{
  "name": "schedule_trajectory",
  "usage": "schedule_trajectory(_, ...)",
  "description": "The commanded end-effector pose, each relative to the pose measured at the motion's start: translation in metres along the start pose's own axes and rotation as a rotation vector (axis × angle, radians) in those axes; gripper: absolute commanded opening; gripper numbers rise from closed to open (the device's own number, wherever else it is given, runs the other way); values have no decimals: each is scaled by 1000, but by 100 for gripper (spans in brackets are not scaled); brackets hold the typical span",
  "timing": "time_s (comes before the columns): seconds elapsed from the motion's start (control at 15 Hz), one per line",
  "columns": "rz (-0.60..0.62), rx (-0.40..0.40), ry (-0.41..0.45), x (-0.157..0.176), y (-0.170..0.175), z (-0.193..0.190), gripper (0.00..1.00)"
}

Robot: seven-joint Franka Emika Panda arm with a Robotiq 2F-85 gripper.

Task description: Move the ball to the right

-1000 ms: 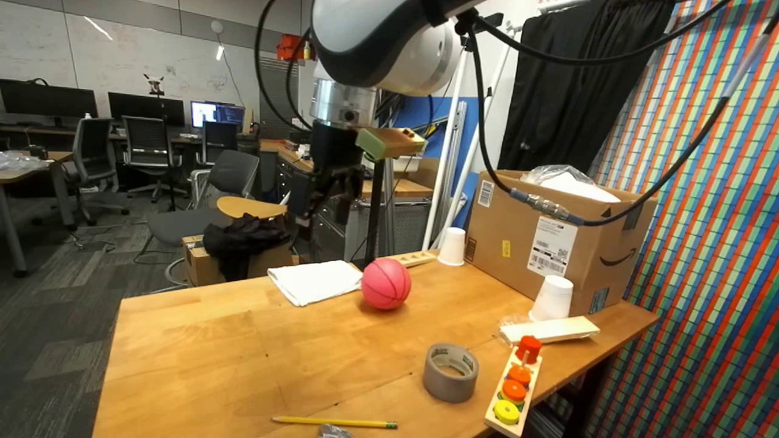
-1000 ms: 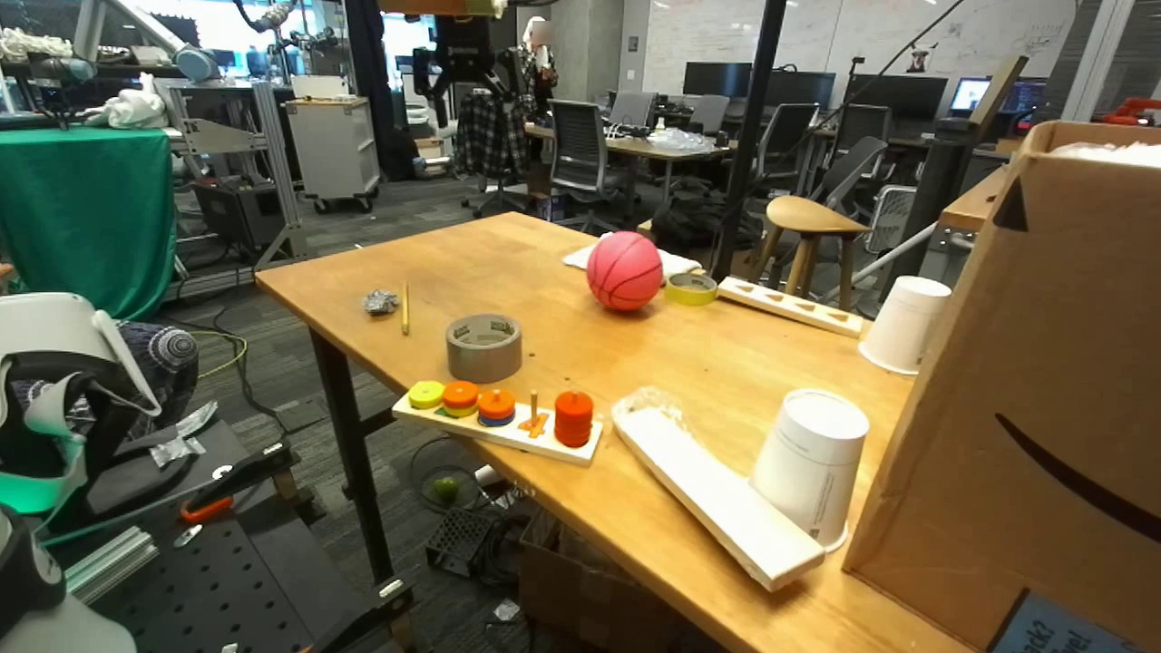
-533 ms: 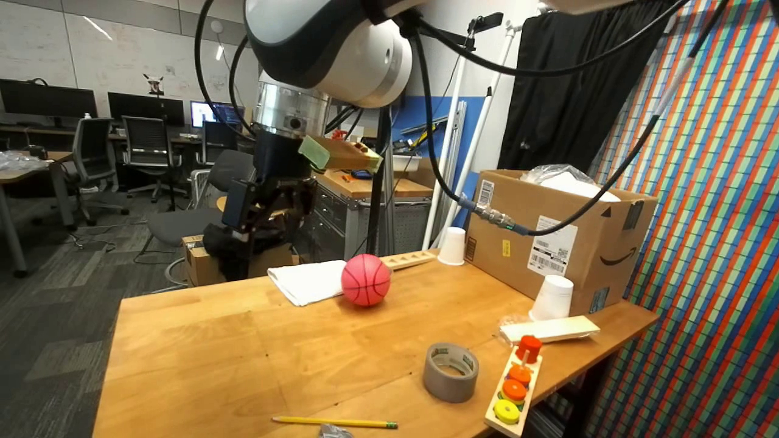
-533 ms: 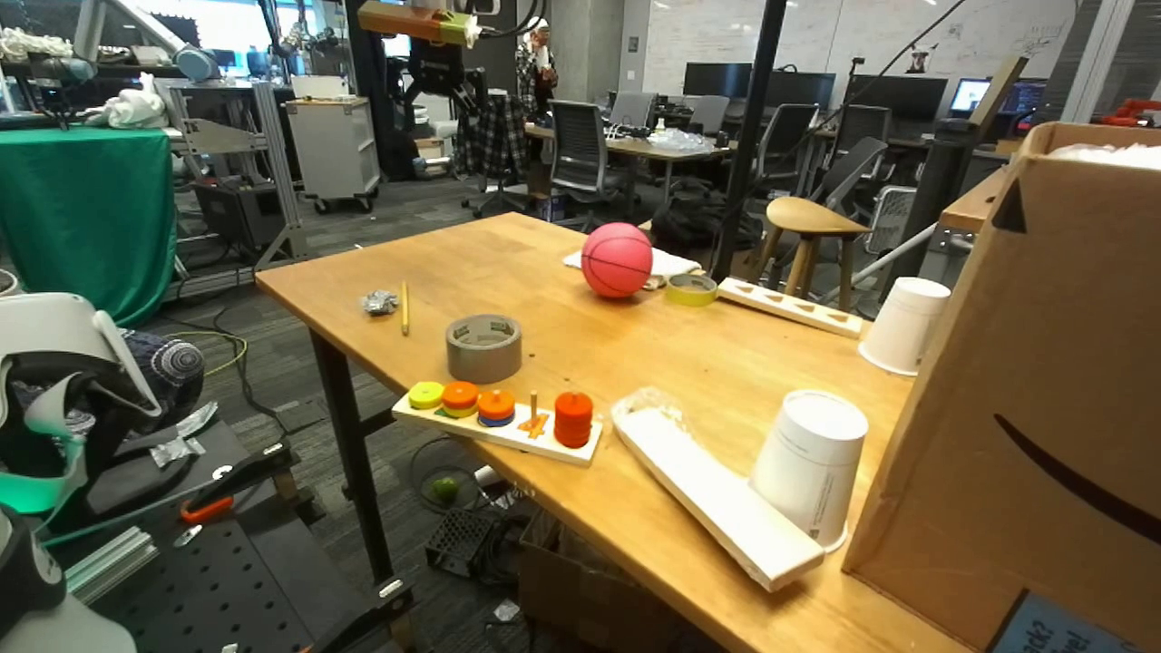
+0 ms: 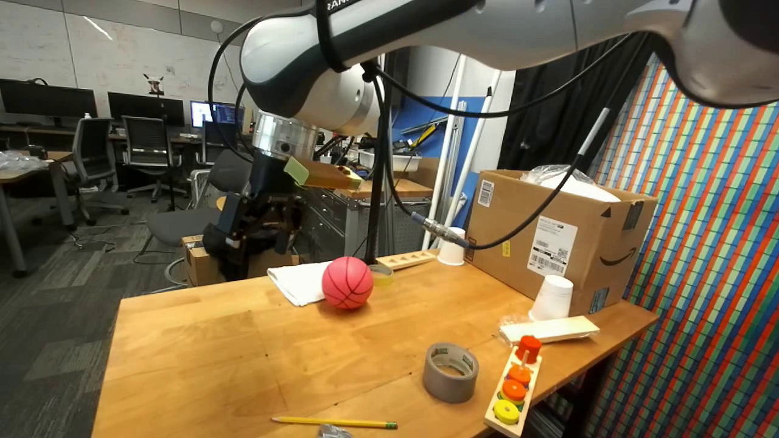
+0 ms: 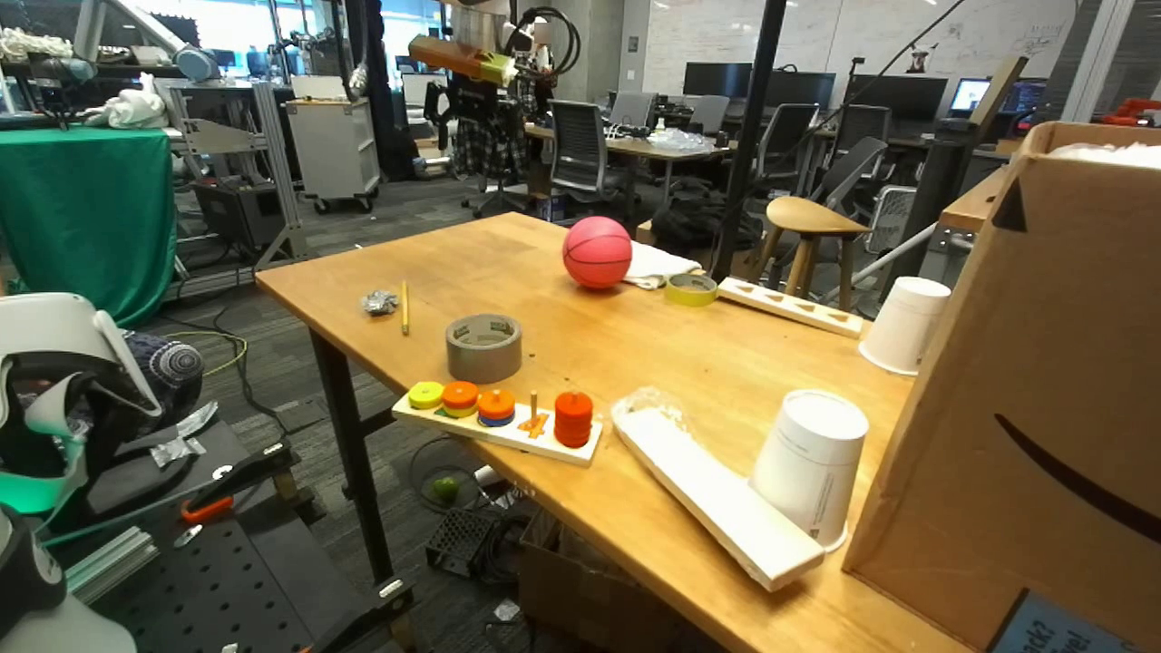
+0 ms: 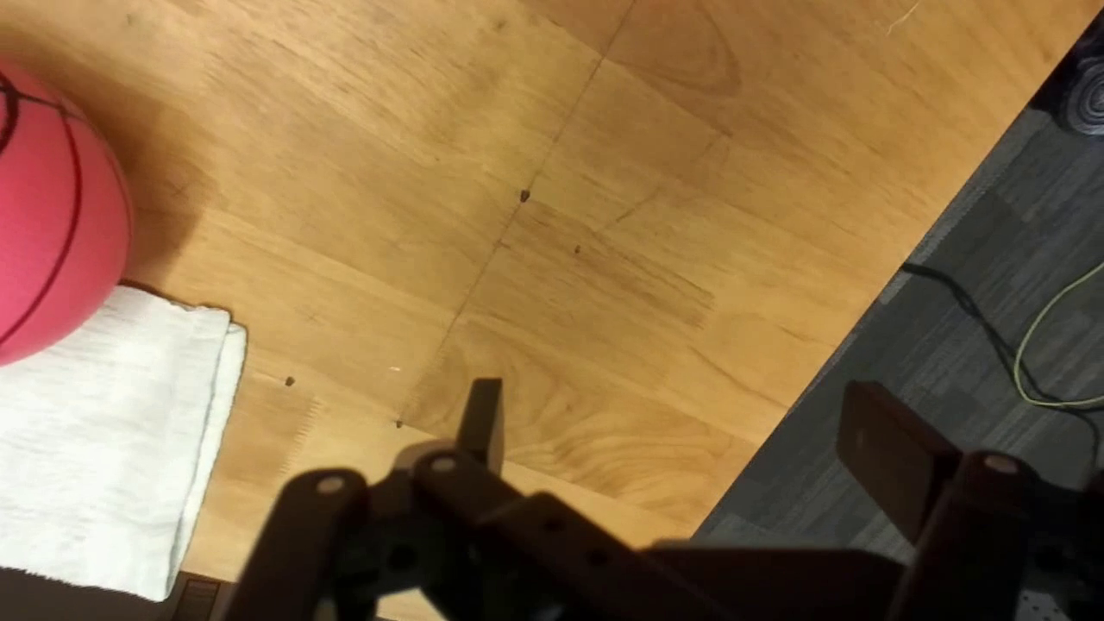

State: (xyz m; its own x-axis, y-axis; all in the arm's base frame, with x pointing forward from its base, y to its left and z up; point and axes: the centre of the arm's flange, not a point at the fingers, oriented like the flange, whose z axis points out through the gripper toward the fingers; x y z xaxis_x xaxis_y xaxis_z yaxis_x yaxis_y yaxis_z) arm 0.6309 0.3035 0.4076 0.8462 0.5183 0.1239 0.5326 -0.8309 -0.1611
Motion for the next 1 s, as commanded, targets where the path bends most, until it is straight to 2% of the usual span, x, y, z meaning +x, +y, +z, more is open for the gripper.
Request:
schedule_trajectory(0.0,47,37,-6,50,17,13,100)
schedule_trajectory(0.47,212,-47,-40,64,84,58,100)
schedule_trajectory(0.73,334,-105,-96,52,133,73,100)
schedule_trajectory(0.93,440,-101,-129,34,169,81,100)
